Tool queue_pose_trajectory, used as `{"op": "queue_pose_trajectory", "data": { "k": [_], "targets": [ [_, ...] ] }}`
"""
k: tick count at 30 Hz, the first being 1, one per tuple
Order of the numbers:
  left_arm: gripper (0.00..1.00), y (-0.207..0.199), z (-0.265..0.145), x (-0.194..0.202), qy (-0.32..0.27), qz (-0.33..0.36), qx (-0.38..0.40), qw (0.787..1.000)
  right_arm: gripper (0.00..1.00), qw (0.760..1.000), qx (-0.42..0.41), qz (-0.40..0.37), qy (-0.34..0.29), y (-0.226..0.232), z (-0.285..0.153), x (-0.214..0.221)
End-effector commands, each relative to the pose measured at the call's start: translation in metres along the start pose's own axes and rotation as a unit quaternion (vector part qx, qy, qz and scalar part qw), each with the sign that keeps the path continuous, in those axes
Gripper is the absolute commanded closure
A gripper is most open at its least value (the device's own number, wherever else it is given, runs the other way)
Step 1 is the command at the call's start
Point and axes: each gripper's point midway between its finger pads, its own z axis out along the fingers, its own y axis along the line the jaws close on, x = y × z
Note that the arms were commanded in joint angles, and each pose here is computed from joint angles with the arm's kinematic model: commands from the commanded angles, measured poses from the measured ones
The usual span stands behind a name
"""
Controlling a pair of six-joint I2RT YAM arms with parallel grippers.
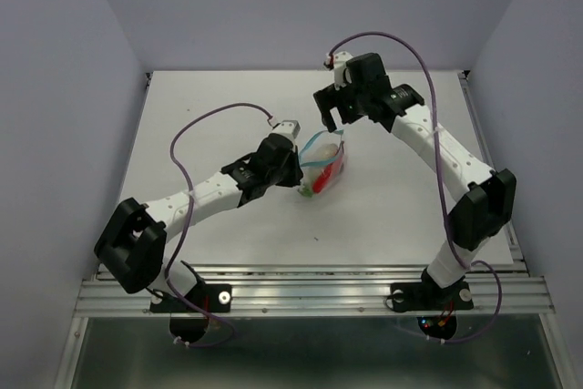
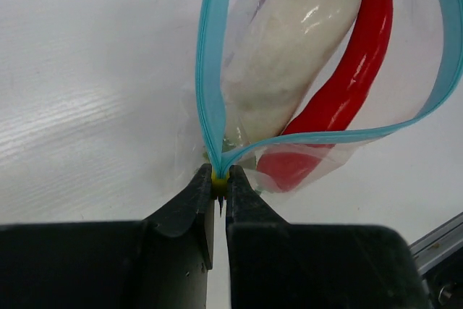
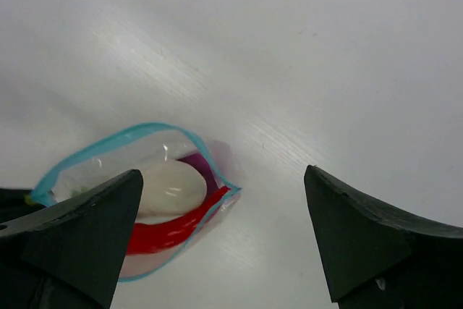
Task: Place the food in the zip-top bag and seal the zipper
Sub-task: Zip up the zip-top bag
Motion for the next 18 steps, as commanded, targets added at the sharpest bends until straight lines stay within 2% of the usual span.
{"op": "queue_pose_trajectory", "data": {
  "k": [1, 2, 3, 4, 6, 7, 9, 11, 13, 14, 16, 17, 18],
  "targets": [
    [1.0, -0.008, -0.011, -0.02, -0.031, -0.054, 0.005, 0.998, 0.0, 0.971, 0.087, 0.144, -0.167, -0.033, -0.056, -0.069],
    [1.0, -0.012, -0.016, -0.026, -0.045, -0.077, 0.012, 0.996, 0.0, 0.967, 0.084, 0.17, -0.171, -0.031, -0.055, -0.063],
    [1.0, -0.008, -0.017, -0.019, -0.039, -0.087, 0.01, 0.995, 0.0, 0.959, 0.092, 0.189, -0.192, -0.037, -0.075, -0.065],
    [1.0, -0.01, -0.022, -0.028, -0.058, -0.112, 0.017, 0.992, 0.0, 0.954, 0.09, 0.22, -0.184, -0.033, -0.069, -0.049],
    [1.0, -0.004, -0.025, -0.023, -0.06, -0.141, 0.011, 0.988, 0.0, 0.951, 0.078, 0.24, -0.181, -0.029, -0.074, -0.033],
    [1.0, -0.006, -0.029, -0.026, -0.065, -0.154, 0.021, 0.986, 0.0, 0.943, 0.067, 0.26, -0.196, -0.025, -0.086, -0.031],
    [1.0, -0.004, -0.032, -0.025, -0.069, -0.183, 0.018, 0.981, 0.0, 0.946, 0.046, 0.279, -0.16, -0.01, -0.072, 0.004],
    [1.0, 0.002, -0.037, -0.029, -0.08, -0.216, 0.003, 0.973, 0.0, 0.938, 0.024, 0.319, -0.133, 0.006, -0.066, 0.036],
    [1.0, 0.002, -0.039, -0.03, -0.082, -0.238, 0.002, 0.968, 0.0, 0.943, -0.027, 0.307, -0.126, 0.027, -0.063, 0.053],
    [1.0, -0.004, -0.04, -0.032, -0.081, -0.244, 0.015, 0.966, 0.0, 0.949, -0.061, 0.271, -0.153, 0.051, -0.071, 0.047],
    [1.0, -0.007, -0.041, -0.035, -0.078, -0.263, 0.016, 0.961, 0.0, 0.962, -0.055, 0.228, -0.138, 0.08, -0.061, 0.071],
    [1.0, -0.007, -0.041, -0.038, -0.082, -0.268, 0.015, 0.96, 0.0, 0.969, -0.072, 0.195, -0.134, 0.109, -0.063, 0.076],
    [1.0, -0.005, -0.042, -0.036, -0.079, -0.275, 0.008, 0.958, 0.0, 0.972, -0.065, 0.188, -0.128, 0.114, -0.059, 0.081]
  ]
}}
